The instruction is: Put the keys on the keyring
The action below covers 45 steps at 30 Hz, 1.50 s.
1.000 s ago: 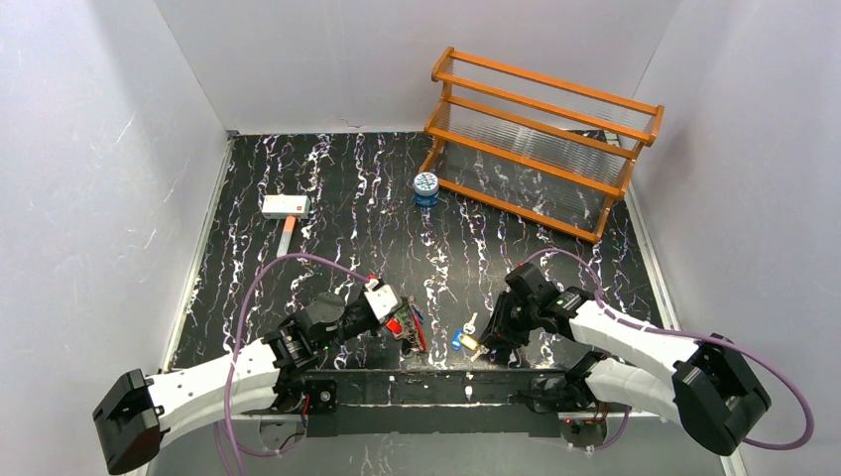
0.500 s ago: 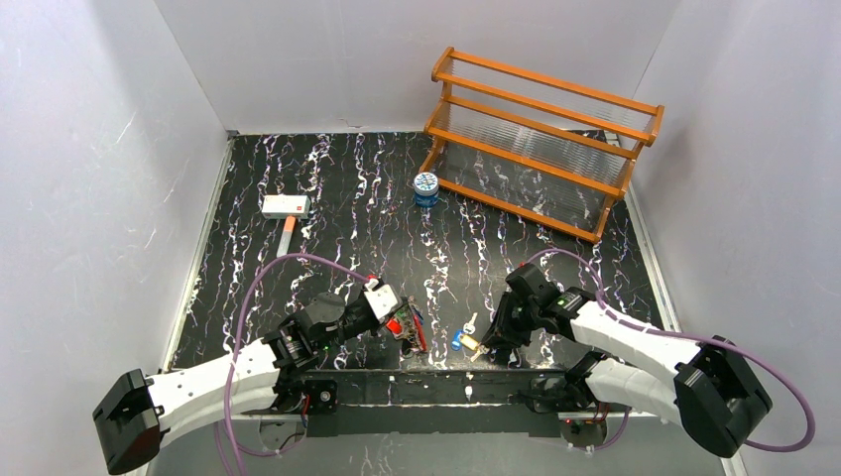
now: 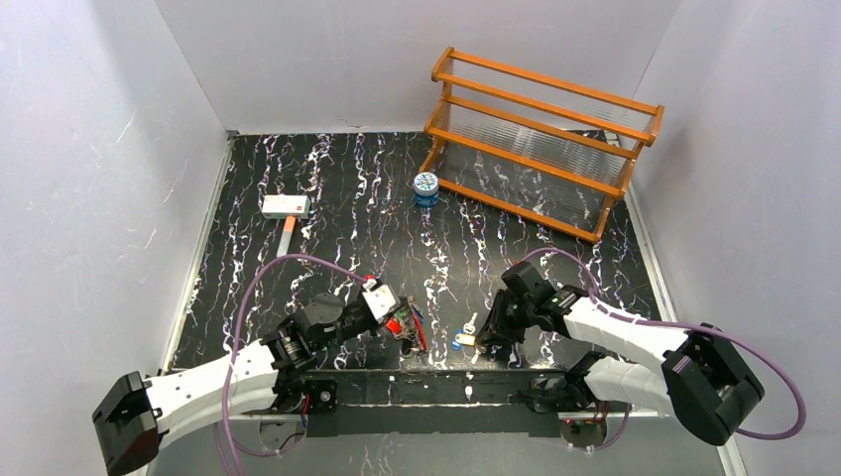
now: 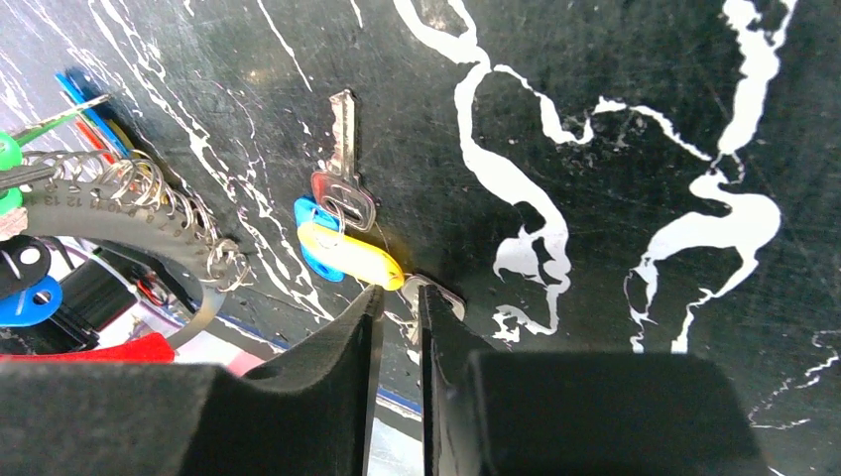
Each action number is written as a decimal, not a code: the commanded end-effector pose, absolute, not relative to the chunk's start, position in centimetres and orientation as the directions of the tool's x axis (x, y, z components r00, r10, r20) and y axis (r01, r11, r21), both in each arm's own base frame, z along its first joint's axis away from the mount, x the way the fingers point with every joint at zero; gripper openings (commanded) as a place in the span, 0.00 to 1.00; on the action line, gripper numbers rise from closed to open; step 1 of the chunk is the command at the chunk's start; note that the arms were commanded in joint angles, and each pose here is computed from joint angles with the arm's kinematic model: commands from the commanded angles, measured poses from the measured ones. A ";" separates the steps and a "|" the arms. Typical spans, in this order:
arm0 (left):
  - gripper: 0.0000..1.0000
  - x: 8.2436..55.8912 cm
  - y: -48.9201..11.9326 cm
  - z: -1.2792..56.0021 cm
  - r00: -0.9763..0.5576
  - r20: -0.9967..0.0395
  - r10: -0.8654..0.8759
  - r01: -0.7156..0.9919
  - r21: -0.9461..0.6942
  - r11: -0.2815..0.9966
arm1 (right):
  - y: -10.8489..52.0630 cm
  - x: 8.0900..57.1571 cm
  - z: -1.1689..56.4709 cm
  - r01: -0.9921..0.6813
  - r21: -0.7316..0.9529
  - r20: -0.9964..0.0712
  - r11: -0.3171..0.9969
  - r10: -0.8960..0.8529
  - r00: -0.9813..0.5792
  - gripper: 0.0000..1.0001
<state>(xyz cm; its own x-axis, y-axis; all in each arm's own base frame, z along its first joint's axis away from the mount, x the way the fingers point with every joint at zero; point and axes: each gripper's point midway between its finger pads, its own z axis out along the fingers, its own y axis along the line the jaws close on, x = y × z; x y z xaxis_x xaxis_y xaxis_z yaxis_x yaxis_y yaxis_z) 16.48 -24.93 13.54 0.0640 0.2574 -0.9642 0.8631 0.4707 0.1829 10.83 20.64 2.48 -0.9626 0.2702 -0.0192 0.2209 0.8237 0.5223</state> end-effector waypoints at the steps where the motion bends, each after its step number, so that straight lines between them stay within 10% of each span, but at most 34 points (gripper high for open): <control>1: 0.00 16.5 -24.8 14.2 0.079 -0.971 0.227 0.856 0.182 0.484 | 21.4 11.5 3.1 0.192 0.552 -0.042 0.812 0.257 -0.965 0.26; 10: 0.00 16.5 -24.7 14.1 0.076 -0.972 0.224 0.855 0.179 0.487 | 20.9 11.9 3.7 0.099 0.545 -0.120 0.833 0.194 -0.974 0.17; 21: 0.00 16.5 -24.7 13.8 0.068 -0.971 0.228 0.855 0.174 0.488 | 20.5 13.3 5.8 -0.172 0.464 -0.292 0.869 -0.033 -0.956 0.48; 27: 0.00 16.5 -24.7 13.8 0.064 -0.971 0.232 0.855 0.173 0.490 | 20.4 13.5 5.5 -0.249 0.339 -0.301 0.907 -0.146 -0.942 0.34; 45: 0.00 16.5 -24.8 13.5 0.051 -0.971 0.234 0.855 0.164 0.492 | 21.3 10.8 4.6 -0.484 -0.188 -0.314 0.855 -0.519 -0.795 0.32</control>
